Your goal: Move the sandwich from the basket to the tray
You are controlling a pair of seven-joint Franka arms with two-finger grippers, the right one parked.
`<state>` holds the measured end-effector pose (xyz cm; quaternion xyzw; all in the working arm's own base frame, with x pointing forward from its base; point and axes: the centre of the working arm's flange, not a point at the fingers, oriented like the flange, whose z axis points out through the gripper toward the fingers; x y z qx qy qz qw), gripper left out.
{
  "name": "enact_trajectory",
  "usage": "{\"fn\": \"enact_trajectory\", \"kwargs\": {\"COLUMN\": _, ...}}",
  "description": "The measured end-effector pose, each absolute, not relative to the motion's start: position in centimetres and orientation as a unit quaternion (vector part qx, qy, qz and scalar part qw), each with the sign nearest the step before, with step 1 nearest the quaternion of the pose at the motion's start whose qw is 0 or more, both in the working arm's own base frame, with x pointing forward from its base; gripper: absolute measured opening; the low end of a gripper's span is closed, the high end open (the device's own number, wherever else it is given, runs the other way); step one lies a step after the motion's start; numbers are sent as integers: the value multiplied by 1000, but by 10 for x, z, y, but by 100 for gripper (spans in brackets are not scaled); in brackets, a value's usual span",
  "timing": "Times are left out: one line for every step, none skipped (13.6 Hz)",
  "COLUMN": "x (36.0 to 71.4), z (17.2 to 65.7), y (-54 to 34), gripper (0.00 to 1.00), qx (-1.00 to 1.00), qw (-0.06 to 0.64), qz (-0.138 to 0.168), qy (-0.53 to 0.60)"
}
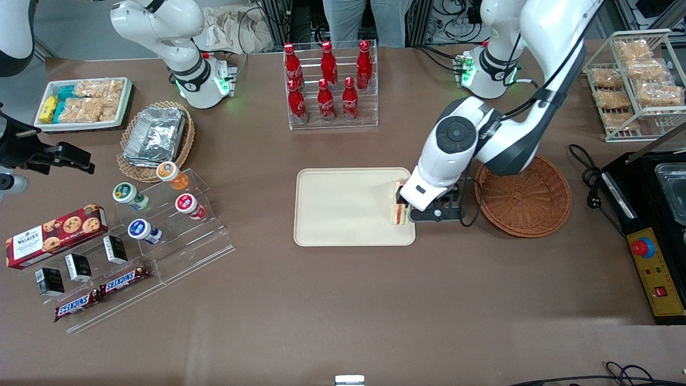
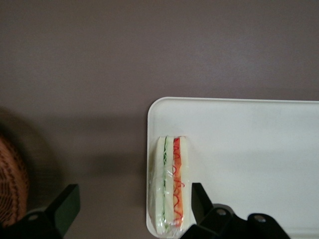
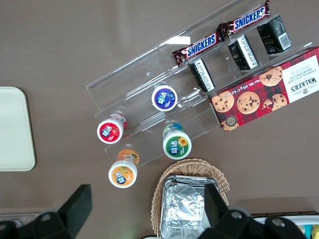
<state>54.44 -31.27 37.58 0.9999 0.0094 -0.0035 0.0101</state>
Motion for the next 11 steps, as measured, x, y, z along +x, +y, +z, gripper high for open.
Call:
{"fn": "enact_trajectory", "kwargs": {"x": 550, "z": 390, "y": -303, "gripper": 100, "qx": 1000, "qw": 14, "qz": -8, "qy": 10}}
{"fn": "enact_trajectory", "kwargs": {"x": 557, "z": 405, "y": -290, "gripper": 100, "qx": 1000, "qw": 21, "qz": -10, "qy": 14}}
{"fn": "enact_trajectory", "kwargs": {"x": 564, "z": 419, "y": -277, "gripper": 100, "qx": 999, "qw": 29, "qz": -9, "qy": 17}}
{"fn": "enact_trajectory", "kwargs": {"x": 569, "z": 433, "y": -264, "gripper": 100, "qx": 999, "qw": 32, "qz": -8, "qy": 21}}
{"fn": "enact_trajectory", "kwargs": {"x": 574, "z": 445, "y": -253, "gripper": 100, "qx": 999, "qw": 31, "qz": -10, "qy": 24}}
{"fn": "enact_trajectory", "kwargs": {"x": 577, "z": 456, "y": -244, "gripper": 100, "qx": 999, "qw": 28, "qz": -15, "qy": 29}}
{"fn": "enact_trajectory", "kwargs": {"x": 581, "z": 468, "y": -236, "gripper": 100, "qx": 999, "qw": 25, "qz": -17, "qy": 35}}
{"fn": "enact_trajectory", "kwargs": {"x": 585, "z": 479, "y": -227, "gripper": 100, "qx": 999, "qw": 23, "qz": -19, "qy": 42}}
{"fn": "enact_trajectory", "kwargs": {"x": 588, "z": 488, "y": -219, "gripper": 100, "qx": 998, "qw": 23, "qz": -20, "qy": 48}}
{"fn": "enact_trajectory", "kwargs": {"x": 591, "z": 494, "y": -213, "gripper": 100, "qx": 998, "qw": 23, "qz": -19, "qy": 52}}
{"fn": "enact_trajectory", "kwargs": {"x": 592, "z": 498, "y": -210, "gripper": 100, "qx": 998, "qw": 23, "qz": -20, "qy": 55}}
